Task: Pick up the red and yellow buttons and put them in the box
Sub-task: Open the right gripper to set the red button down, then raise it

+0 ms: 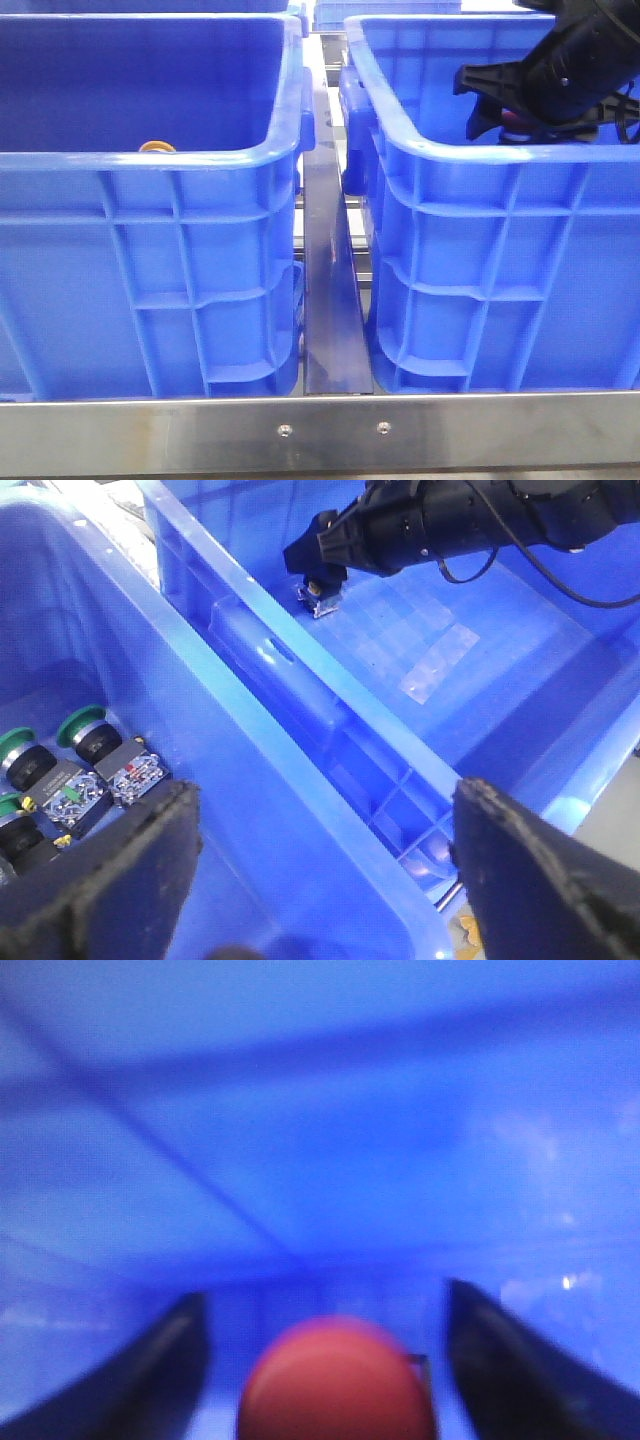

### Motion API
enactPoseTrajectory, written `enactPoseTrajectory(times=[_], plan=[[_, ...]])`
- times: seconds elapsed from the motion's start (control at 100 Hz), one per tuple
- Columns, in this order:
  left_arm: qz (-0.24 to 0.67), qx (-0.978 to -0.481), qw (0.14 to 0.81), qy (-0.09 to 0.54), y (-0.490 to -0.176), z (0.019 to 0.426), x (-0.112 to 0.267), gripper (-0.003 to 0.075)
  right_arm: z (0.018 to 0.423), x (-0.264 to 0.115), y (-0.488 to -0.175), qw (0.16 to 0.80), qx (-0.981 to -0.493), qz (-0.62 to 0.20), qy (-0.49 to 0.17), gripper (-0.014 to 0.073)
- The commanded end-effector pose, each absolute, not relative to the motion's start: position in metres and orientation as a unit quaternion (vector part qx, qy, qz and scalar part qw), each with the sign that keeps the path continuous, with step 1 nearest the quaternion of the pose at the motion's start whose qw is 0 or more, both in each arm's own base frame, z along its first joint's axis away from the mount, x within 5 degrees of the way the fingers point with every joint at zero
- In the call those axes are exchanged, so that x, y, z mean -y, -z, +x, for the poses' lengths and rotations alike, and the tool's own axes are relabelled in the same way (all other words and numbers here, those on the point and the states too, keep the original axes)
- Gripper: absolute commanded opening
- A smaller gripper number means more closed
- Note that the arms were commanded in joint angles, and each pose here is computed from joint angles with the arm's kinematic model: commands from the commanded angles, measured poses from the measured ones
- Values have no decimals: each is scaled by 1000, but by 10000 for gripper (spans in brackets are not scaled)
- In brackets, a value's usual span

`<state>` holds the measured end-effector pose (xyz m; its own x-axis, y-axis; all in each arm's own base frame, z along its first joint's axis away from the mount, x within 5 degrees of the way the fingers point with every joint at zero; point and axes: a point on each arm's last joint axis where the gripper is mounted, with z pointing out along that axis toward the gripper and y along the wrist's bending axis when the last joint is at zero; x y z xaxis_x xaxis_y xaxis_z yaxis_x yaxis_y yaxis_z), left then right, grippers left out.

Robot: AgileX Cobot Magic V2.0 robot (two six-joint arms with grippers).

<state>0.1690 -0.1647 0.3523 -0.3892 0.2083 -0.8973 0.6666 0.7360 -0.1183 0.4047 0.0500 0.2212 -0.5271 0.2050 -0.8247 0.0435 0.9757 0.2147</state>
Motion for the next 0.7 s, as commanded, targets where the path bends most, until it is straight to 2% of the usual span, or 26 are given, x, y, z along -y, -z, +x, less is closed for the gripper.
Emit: enactPoseTrajectory(times=[0.0, 0.18, 0.4, 0.69], plan=[[263, -765, 526, 261, -373, 167, 164, 501, 404, -45, -248, 514, -850, 77, -85, 592], [263, -765, 526, 261, -373, 167, 164, 501, 402, -45, -253, 517, -848, 75, -89, 590], [263, -767, 525, 261, -373, 167, 164, 501, 388, -46, -280, 533, -837, 66, -106, 574], [265, -770, 520, 259, -372, 166, 164, 501, 339, -40, -313, 564, -816, 62, -110, 514]])
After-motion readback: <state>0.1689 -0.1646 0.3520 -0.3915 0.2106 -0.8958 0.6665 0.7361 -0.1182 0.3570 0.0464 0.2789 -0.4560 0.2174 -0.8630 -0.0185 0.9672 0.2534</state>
